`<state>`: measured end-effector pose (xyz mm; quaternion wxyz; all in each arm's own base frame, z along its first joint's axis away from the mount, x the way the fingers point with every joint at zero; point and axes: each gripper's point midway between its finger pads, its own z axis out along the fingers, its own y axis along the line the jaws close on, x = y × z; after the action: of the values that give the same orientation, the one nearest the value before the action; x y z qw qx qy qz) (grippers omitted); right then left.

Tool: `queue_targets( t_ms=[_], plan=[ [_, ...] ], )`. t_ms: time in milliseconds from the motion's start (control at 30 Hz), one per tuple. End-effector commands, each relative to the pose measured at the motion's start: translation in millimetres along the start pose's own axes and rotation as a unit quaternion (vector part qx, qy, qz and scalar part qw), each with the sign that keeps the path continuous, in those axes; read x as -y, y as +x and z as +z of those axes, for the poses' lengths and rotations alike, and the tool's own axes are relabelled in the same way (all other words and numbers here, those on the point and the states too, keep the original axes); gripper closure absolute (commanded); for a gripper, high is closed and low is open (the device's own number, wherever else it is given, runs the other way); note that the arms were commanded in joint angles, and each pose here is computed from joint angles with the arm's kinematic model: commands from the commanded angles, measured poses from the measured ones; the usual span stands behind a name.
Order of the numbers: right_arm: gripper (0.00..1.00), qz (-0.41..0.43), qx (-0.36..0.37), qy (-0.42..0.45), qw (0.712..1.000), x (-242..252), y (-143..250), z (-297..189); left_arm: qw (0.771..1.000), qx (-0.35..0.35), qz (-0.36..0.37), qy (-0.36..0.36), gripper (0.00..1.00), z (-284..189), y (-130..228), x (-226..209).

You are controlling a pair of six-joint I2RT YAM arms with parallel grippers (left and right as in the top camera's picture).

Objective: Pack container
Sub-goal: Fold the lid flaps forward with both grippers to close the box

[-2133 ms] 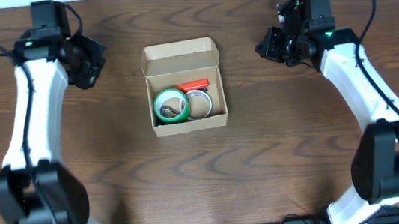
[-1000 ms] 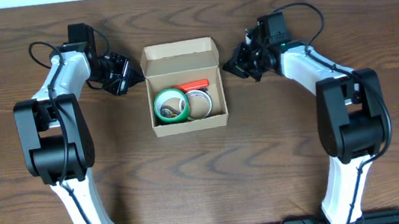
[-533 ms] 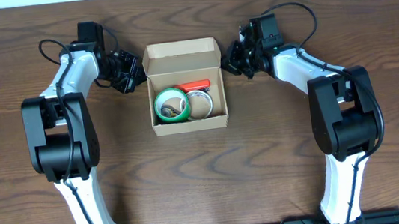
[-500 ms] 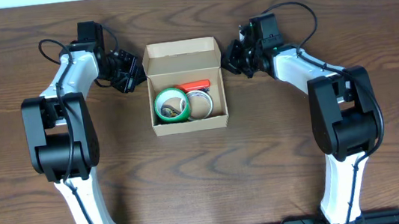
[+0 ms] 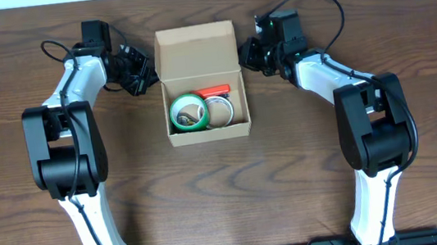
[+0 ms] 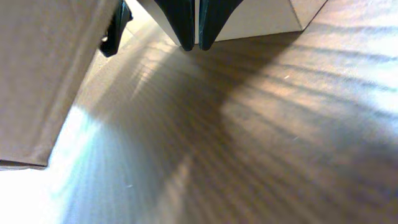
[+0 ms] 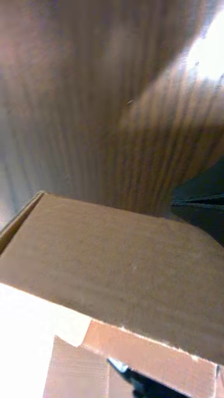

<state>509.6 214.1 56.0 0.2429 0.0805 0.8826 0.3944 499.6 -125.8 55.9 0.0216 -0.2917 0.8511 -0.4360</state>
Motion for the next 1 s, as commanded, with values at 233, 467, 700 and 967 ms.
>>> queue_targets(
  t_ms=[233,467,700,967],
  plan=[
    [0.99,-0.112,-0.009,-0.043,0.993,-18.2,3.8,2.7,0.996,-0.021,0.069,0.049,0.95,1.4,1.1,17.9],
    [0.99,-0.169,0.018,-0.054,0.984,-39.9,-13.2,-18.1,0.993,-0.024,0.087,0.071,0.95,-9.5,-3.9,20.0],
    [0.99,-0.208,0.04,-0.063,0.975,-61.7,-24.7,-37.4,0.987,-0.039,0.118,0.101,0.95,-17.2,-0.5,32.6],
    [0.99,-0.224,0.037,-0.08,0.971,-76.3,-23.2,-48.2,0.975,-0.056,0.16,0.141,0.95,-29.0,5.8,59.5]
  ],
)
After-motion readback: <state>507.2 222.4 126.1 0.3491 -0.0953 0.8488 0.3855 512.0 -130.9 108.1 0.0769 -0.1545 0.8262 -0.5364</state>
